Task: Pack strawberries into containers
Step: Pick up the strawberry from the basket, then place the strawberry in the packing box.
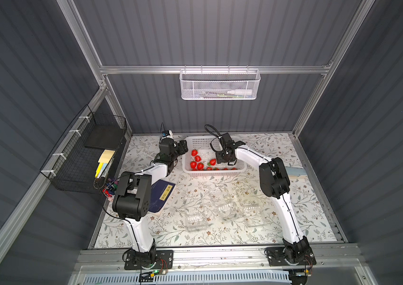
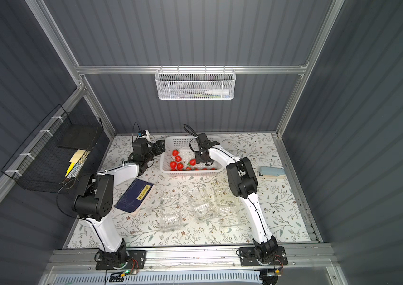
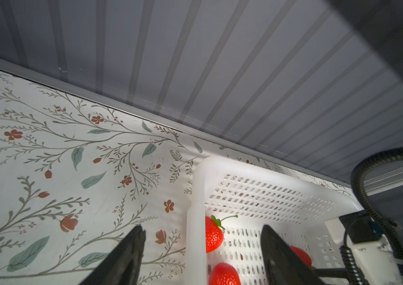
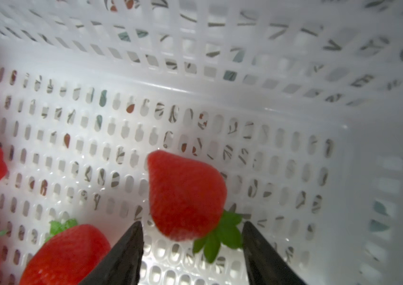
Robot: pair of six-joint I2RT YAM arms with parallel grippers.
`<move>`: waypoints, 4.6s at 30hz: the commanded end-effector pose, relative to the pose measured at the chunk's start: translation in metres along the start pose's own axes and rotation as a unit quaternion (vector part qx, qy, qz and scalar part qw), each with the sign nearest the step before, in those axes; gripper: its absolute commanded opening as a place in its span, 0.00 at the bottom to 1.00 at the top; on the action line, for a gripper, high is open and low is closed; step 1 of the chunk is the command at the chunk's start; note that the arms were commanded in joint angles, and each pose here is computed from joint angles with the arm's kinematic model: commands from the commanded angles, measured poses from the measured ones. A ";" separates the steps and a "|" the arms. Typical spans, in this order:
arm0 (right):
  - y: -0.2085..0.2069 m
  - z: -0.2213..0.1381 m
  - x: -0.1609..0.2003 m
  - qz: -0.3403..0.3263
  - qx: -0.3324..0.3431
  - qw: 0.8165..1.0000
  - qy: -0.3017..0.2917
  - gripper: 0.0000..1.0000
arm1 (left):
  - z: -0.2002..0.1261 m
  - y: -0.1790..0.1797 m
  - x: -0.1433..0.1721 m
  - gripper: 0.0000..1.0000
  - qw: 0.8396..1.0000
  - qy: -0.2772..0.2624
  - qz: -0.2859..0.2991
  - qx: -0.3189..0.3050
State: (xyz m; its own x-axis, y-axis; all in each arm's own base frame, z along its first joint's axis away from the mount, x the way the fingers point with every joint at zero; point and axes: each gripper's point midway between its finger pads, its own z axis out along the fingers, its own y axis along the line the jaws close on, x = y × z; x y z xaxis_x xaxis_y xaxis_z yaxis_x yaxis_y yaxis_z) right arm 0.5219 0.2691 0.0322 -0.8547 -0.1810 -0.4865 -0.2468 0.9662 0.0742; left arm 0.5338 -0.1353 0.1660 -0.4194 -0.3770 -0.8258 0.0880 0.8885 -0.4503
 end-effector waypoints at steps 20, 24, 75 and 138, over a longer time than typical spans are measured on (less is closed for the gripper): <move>0.003 0.034 -0.062 0.059 0.017 0.989 -0.132 0.71 | 0.017 0.008 0.025 0.76 1.000 0.028 0.002 0.004; 0.005 0.034 -0.068 0.084 0.007 0.986 -0.143 0.71 | 0.020 0.008 0.028 0.76 1.000 0.030 0.003 0.005; 0.034 -0.220 0.102 0.063 -0.089 0.987 -0.115 0.20 | -0.057 -0.081 -0.003 0.77 0.996 -0.018 0.011 0.088; 0.061 -0.253 0.042 -0.034 -0.099 0.976 -0.190 0.66 | -0.042 -0.073 0.000 0.80 0.999 -0.023 0.028 -0.013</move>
State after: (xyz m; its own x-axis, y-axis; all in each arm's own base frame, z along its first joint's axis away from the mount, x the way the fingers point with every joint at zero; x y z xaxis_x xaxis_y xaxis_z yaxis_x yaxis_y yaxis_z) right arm 0.3220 0.2684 0.2428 -0.6106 -0.1206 -0.7827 -0.4074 0.8954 0.1798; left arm 0.4827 -0.1917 0.2252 -0.3564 -0.3646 -0.8603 0.1269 0.8933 -0.4312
